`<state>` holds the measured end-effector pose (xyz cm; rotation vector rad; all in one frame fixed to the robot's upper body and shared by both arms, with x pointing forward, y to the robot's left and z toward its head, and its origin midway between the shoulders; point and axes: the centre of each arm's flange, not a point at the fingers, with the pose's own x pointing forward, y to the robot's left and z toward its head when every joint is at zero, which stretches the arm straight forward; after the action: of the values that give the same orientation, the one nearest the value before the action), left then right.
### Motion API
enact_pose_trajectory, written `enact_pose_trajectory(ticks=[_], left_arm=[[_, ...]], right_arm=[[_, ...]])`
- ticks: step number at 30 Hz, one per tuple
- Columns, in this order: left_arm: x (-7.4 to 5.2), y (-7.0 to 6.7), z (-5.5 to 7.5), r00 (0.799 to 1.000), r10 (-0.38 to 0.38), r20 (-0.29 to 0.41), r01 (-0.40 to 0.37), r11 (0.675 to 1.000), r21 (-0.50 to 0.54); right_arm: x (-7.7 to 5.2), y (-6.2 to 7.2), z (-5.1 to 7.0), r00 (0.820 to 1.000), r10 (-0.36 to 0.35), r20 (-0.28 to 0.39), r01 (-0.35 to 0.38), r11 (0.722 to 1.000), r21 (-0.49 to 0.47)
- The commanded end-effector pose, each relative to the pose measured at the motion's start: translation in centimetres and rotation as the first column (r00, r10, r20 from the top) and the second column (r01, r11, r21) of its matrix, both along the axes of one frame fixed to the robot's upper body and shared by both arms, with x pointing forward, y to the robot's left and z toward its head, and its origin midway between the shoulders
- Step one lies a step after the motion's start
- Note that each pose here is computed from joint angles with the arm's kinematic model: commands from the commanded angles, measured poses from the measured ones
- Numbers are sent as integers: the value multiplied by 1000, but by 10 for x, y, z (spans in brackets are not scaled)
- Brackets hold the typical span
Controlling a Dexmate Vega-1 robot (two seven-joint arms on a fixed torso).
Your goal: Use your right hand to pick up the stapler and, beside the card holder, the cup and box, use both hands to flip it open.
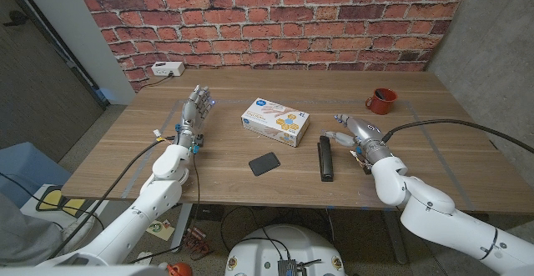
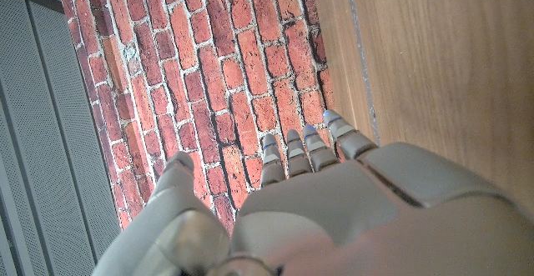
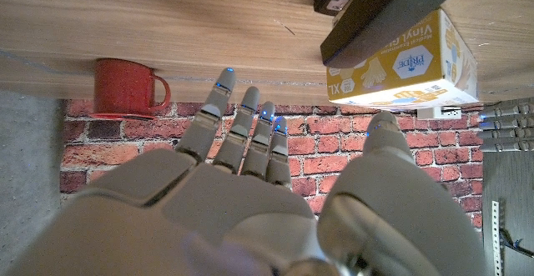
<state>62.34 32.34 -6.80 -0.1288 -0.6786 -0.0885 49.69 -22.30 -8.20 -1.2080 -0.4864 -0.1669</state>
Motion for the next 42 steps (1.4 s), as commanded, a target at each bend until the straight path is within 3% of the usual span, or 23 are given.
enact_pose_trajectory(ticks=[1,42], left_arm=[[-1,2,-2,1000,1,-2,-1,1000,-1],[-6,1,-6,1000,2,0,-2,1000,-2]], right_arm=[[-2,2,-3,1000,0,-10,0,1000,-19],[-13,-3,-10,999,-29,-41,25,994,-105]])
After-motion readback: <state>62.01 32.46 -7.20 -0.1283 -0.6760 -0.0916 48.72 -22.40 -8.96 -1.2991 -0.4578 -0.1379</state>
